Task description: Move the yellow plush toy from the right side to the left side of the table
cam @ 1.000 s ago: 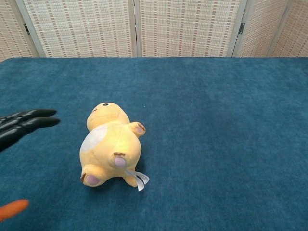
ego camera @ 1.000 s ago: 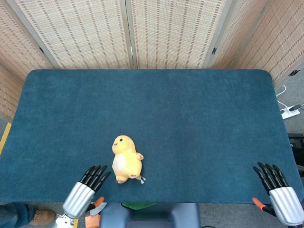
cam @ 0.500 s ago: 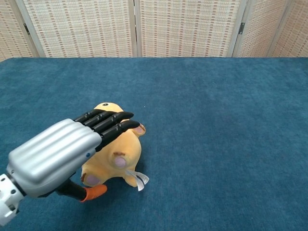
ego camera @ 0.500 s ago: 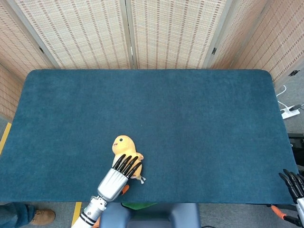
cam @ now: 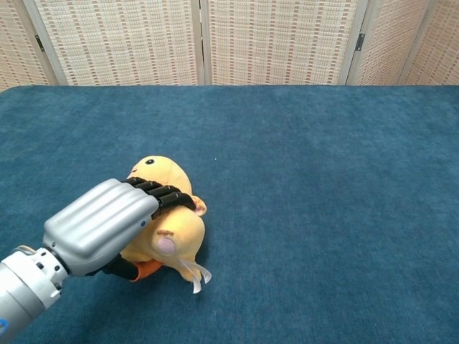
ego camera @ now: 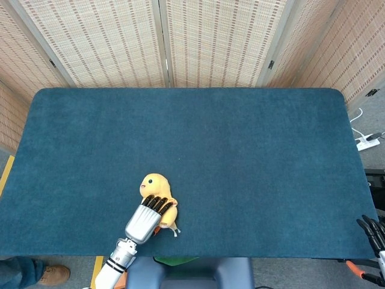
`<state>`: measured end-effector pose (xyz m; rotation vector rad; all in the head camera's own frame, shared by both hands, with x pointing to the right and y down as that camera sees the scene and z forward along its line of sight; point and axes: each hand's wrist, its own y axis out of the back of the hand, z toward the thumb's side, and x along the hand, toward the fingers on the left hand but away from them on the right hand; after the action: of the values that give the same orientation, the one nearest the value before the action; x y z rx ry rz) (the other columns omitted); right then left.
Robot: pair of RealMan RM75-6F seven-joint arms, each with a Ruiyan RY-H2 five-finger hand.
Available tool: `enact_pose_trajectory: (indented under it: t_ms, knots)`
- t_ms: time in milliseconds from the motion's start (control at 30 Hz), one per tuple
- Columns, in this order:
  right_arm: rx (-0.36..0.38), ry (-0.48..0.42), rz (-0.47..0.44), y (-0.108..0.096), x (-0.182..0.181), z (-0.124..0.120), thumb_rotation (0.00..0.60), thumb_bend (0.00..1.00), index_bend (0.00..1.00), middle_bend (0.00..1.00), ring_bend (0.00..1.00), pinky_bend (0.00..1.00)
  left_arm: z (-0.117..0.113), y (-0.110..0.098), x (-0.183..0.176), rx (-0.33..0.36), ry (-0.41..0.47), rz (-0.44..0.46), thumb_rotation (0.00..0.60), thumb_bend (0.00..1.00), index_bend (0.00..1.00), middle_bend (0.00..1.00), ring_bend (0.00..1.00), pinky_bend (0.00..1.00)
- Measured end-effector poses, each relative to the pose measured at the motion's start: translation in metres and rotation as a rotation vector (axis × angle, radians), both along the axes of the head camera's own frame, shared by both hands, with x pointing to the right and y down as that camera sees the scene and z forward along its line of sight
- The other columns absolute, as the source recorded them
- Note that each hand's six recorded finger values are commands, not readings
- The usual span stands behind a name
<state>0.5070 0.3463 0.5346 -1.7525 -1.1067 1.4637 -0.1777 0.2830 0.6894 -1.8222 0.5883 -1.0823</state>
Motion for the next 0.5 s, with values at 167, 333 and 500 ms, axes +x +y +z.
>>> enact_pose_trajectory:
  t_ms: [167, 333, 500]
  knots:
    - [-0.011, -0.001, -0.017, 0.003, -0.005, 0.0, 0.6, 0.12, 0.0, 0.0, 0.0, 0.0, -0.021, -0.003, -0.011, 0.119, 0.082, -0.037, 0.6, 0.63, 0.74, 0.86, 0.73, 0.88]
    - [-0.019, 0.0, -0.028, 0.005, -0.011, -0.001, 0.6, 0.12, 0.0, 0.0, 0.0, 0.0, -0.049, -0.013, -0.041, 0.272, 0.138, -0.043, 0.6, 0.63, 0.75, 0.86, 0.73, 0.88]
    - [-0.034, -0.004, -0.046, 0.007, -0.022, 0.001, 0.6, 0.13, 0.0, 0.0, 0.0, 0.0, -0.062, -0.025, -0.088, 0.384, 0.119, -0.015, 0.6, 0.63, 0.75, 0.85, 0.73, 0.87]
